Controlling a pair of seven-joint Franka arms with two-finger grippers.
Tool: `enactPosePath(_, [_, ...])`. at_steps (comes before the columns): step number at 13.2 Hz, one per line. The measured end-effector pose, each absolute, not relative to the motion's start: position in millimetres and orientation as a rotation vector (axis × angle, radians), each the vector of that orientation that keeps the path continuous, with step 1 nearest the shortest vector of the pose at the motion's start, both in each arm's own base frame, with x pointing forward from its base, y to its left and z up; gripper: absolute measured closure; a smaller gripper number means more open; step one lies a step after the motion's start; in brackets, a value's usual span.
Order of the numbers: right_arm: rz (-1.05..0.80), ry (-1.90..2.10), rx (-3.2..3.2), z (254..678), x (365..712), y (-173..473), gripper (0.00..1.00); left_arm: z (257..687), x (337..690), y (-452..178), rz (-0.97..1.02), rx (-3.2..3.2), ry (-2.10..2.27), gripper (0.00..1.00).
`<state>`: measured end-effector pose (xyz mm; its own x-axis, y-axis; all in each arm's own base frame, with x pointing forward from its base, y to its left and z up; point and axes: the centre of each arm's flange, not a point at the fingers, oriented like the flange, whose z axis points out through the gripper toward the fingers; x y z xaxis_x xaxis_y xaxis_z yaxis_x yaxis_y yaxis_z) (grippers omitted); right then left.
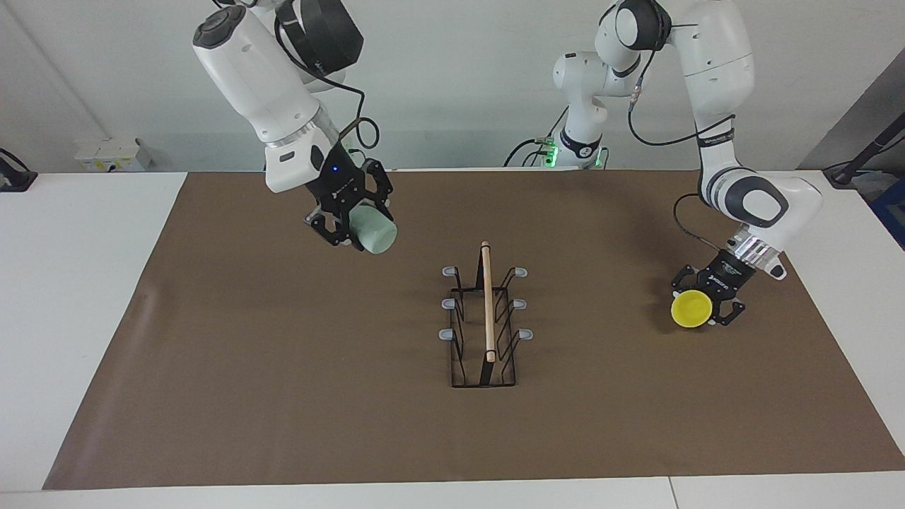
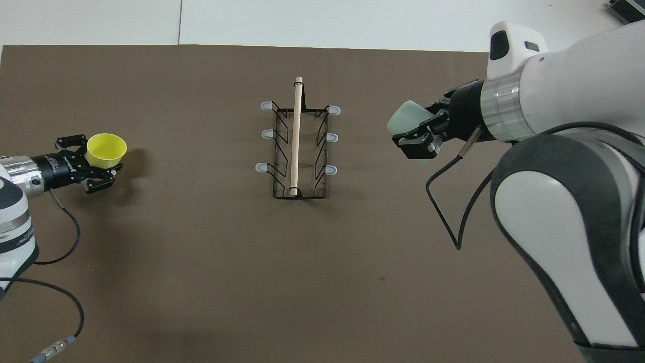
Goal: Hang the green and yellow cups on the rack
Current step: 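Carry the green cup toward the rack with the right gripper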
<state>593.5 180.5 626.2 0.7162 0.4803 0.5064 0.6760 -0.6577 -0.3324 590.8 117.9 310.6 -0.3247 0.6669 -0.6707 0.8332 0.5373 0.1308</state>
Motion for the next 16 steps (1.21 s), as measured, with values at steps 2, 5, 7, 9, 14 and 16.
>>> enactPosePath(2, [-0.645,-0.803,-2.309,624.3,596.4,173.1,0.31,332.4,597.9,116.5,-0.277,1.21,2.051,0.37])
enactPosePath(5, [-0.849,-0.672,-2.145,588.7,586.7,158.3,0.31,366.8,615.4,116.3,-0.189,1.33,1.992,0.37])
enactPosePath(7, [-0.95,-0.606,-2.069,565.8,568.6,146.8,0.31,392.4,628.5,114.9,-0.121,1.414,1.954,0.37])
enactPosePath(9, [-1.035,-0.554,-1.997,550.4,551.4,139.2,0.31,407.6,635.4,117.0,-0.063,1.446,1.939,0.37])
enactPosePath(14, [-1.187,-0.411,-1.878,511.7,517.8,182.4,0.31,420.0,640.1,126.1,0.091,1.544,1.952,0.37])
enactPosePath(16, [-1.243,-0.382,-1.838,480.5,503.2,199.9,0.31,424.0,641.8,126.5,0.124,1.595,1.945,0.37])
